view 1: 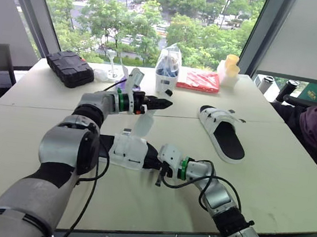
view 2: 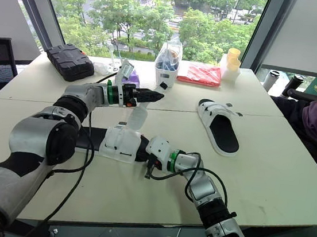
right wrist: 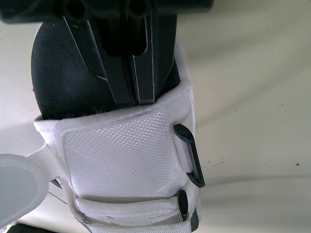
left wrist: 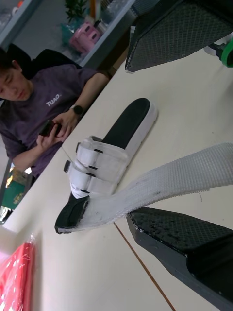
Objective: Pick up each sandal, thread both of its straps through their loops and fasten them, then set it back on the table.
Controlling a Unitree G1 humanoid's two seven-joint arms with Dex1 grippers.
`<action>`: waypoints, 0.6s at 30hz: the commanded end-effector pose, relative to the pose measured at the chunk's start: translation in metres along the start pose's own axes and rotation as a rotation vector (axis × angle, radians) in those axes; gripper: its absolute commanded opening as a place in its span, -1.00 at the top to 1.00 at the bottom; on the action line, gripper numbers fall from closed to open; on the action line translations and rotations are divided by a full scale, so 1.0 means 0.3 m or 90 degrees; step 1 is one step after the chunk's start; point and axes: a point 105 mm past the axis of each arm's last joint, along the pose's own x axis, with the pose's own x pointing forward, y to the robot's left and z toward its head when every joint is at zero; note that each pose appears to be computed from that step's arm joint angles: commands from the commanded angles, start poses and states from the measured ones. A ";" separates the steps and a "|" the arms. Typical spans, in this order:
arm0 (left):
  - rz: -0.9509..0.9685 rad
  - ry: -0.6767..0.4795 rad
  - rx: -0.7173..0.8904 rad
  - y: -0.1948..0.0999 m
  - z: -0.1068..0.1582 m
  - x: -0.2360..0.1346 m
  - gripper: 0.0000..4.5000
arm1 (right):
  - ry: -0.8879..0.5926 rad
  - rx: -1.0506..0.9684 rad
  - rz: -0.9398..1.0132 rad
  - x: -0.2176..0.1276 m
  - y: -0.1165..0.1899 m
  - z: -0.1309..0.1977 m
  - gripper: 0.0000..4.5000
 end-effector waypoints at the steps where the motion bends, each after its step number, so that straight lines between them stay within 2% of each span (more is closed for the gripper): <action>1: -0.002 -0.018 0.035 -0.011 0.054 -0.007 -0.36 | 0.014 0.005 0.016 0.014 0.021 -0.019 1.00; 2: -0.002 -0.021 0.036 -0.011 0.056 -0.007 -0.17 | 0.014 0.005 0.016 0.015 0.021 -0.019 1.00; 3: -0.002 -0.020 0.038 -0.012 0.057 -0.008 0.13 | 0.015 0.005 0.017 0.016 0.021 -0.020 1.00; 4: -0.002 -0.020 0.040 -0.012 0.059 -0.009 0.32 | 0.015 0.006 0.018 0.016 0.022 -0.021 1.00; 6: -0.004 -0.016 0.048 -0.013 0.059 -0.011 0.86 | 0.015 0.005 0.019 0.017 0.021 -0.022 1.00; 7: -0.008 -0.010 0.056 -0.015 0.060 -0.012 0.97 | 0.015 0.005 0.019 0.018 0.021 -0.023 1.00; 12: -0.066 0.011 0.130 -0.052 0.085 -0.031 0.97 | 0.016 0.002 0.022 0.018 0.017 -0.024 1.00; 14: -0.125 0.040 0.161 -0.082 0.079 -0.051 0.97 | 0.018 0.002 0.021 0.015 0.014 -0.030 1.00; 16: -0.157 0.064 0.237 -0.098 0.074 -0.070 0.97 | 0.022 0.001 0.020 0.009 0.009 -0.039 1.00; 18: -0.157 0.048 0.321 -0.109 0.085 -0.078 0.97 | 0.023 0.001 0.019 0.003 0.006 -0.046 1.00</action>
